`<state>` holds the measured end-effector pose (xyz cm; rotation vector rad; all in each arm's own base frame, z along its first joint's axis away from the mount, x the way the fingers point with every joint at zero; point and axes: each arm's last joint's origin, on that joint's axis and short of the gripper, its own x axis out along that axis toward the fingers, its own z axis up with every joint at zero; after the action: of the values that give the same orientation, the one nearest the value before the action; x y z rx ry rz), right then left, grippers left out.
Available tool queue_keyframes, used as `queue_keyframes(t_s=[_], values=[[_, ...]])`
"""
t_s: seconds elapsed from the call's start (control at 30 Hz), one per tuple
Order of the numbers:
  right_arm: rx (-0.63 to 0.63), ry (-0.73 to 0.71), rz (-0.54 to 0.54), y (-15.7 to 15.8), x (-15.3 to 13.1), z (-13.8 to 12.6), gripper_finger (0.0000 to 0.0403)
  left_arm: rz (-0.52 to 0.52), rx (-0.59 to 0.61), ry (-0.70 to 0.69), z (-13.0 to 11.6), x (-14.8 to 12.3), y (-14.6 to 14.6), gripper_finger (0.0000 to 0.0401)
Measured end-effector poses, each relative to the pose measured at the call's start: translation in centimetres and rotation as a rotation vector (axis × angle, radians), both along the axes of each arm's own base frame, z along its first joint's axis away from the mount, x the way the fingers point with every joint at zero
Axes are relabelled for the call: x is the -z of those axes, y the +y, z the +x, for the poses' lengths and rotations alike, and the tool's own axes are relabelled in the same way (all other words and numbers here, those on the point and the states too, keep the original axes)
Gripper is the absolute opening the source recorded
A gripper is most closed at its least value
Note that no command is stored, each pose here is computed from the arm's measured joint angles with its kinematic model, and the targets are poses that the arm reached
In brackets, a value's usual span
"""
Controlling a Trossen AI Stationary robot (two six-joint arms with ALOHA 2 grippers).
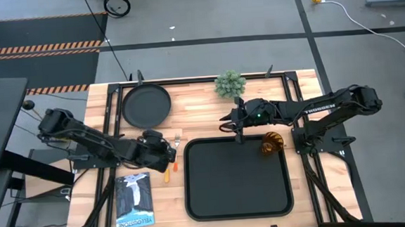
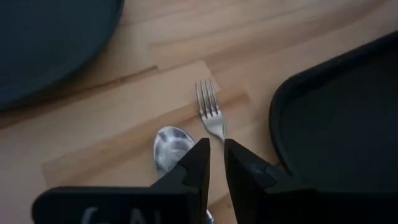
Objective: Pick and place plate/cup/fork/spoon on tray
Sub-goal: Put the black plate on the black tray to the bottom left of the brown cup
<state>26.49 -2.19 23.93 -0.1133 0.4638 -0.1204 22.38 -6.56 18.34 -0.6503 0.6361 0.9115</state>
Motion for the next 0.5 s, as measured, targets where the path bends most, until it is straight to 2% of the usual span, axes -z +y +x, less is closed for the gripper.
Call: queue_keyframes(t_s=[0.27,0.5], values=[[-0.008,0.003,-0.017,0.0,0.0,0.0,0.0116,-0.019,0.003,0.104,3.6,-0.5,-1.4,0.0054],[-0.008,0.004,-0.017,0.0,0.0,0.0,0.0116,0.009,-0.013,0.198,5.5,-1.0,-2.2,0.0054]])
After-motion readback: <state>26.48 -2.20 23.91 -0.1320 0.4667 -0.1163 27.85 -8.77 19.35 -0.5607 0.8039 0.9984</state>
